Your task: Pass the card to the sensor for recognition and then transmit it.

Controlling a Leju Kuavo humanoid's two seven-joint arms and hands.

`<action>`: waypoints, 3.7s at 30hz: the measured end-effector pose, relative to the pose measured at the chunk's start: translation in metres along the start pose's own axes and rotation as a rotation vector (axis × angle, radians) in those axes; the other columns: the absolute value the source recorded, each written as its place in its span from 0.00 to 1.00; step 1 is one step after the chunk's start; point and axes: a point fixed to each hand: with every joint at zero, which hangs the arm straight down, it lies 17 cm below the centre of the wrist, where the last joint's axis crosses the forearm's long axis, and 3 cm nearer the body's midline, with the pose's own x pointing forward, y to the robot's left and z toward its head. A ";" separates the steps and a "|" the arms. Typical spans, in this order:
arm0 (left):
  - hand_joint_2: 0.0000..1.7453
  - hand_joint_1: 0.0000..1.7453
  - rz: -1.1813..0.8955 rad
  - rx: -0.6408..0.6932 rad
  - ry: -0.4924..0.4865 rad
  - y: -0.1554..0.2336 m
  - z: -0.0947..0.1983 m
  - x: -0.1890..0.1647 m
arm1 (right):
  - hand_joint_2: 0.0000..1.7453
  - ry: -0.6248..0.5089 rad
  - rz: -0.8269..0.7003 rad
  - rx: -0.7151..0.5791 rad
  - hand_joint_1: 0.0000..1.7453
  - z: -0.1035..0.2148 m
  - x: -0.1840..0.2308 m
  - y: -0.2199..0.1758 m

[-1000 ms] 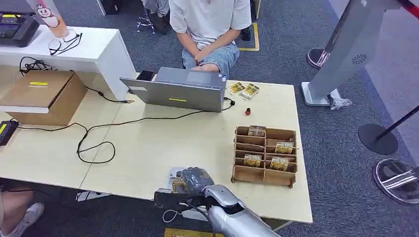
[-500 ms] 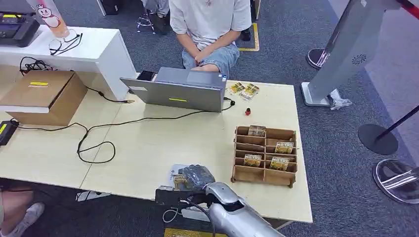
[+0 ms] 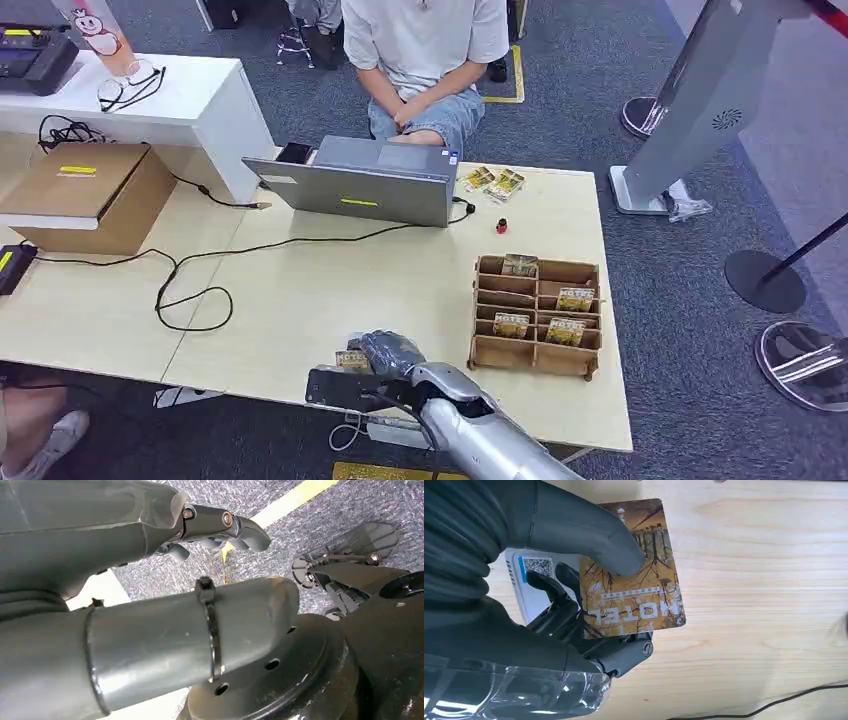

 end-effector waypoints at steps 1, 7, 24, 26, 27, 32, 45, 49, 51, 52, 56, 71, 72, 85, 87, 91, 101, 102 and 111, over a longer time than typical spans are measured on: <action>0.00 0.00 0.000 0.000 0.000 0.000 0.000 0.000 | 1.00 -0.006 -0.006 0.003 1.00 0.000 0.002 0.000; 0.00 0.00 0.000 0.000 -0.004 0.000 0.000 0.001 | 1.00 -0.061 -0.049 -0.003 1.00 0.002 0.020 -0.011; 0.00 0.00 0.002 0.006 -0.008 0.000 -0.001 0.002 | 1.00 -0.042 -0.029 -0.115 1.00 0.000 0.019 -0.038; 0.00 0.00 0.002 0.006 -0.005 0.000 -0.001 0.002 | 1.00 -0.022 -0.013 -0.136 1.00 -0.002 0.015 -0.040; 0.00 0.00 0.002 0.006 -0.004 0.000 -0.001 0.002 | 1.00 -0.009 -0.007 -0.147 1.00 -0.003 0.012 -0.041; 0.00 0.00 -0.002 0.006 0.005 0.000 -0.001 0.002 | 1.00 0.057 0.002 -0.166 1.00 -0.008 -0.005 -0.038; 0.00 0.00 -0.003 0.004 0.001 0.000 -0.001 0.006 | 1.00 0.166 0.057 -0.178 1.00 -0.011 -0.035 -0.034; 0.00 0.00 -0.003 0.003 0.003 -0.001 -0.001 0.006 | 1.00 0.183 0.079 -0.198 1.00 -0.010 -0.040 -0.037; 0.00 0.00 -0.004 0.003 0.003 -0.001 -0.002 0.006 | 1.00 0.188 0.089 -0.199 1.00 -0.010 -0.043 -0.038; 0.00 0.00 -0.005 0.003 0.003 -0.001 -0.002 0.006 | 1.00 0.190 0.091 -0.200 1.00 -0.010 -0.043 -0.039; 0.00 0.00 -0.004 0.003 0.003 -0.002 -0.002 0.007 | 1.00 0.196 0.097 -0.205 1.00 -0.010 -0.046 -0.041; 0.00 0.00 -0.005 0.005 0.009 -0.003 -0.002 0.006 | 1.00 0.209 0.156 -0.249 1.00 -0.008 -0.053 -0.047; 0.00 0.00 -0.006 0.005 0.009 -0.003 -0.002 0.006 | 1.00 0.210 0.156 -0.249 1.00 -0.007 -0.053 -0.047; 0.00 0.00 -0.017 0.006 0.009 -0.003 -0.003 0.008 | 1.00 0.214 0.169 -0.242 1.00 -0.007 -0.055 -0.044; 0.00 0.00 -0.018 0.007 0.008 -0.003 -0.003 0.009 | 1.00 0.215 0.171 -0.237 1.00 -0.007 -0.055 -0.043; 0.00 0.00 -0.014 0.010 0.006 -0.002 -0.003 0.010 | 1.00 0.210 0.176 -0.224 1.00 -0.008 -0.055 -0.040; 0.00 0.00 -0.009 0.020 0.001 0.001 -0.003 0.012 | 1.00 0.202 0.175 -0.206 1.00 -0.010 -0.050 -0.034; 0.00 0.00 -0.009 0.020 0.001 0.001 -0.003 0.012 | 1.00 0.202 0.176 -0.204 1.00 -0.010 -0.050 -0.034; 0.00 0.00 -0.002 0.021 -0.004 0.000 -0.003 0.013 | 1.00 0.190 0.202 -0.176 1.00 -0.011 -0.045 -0.026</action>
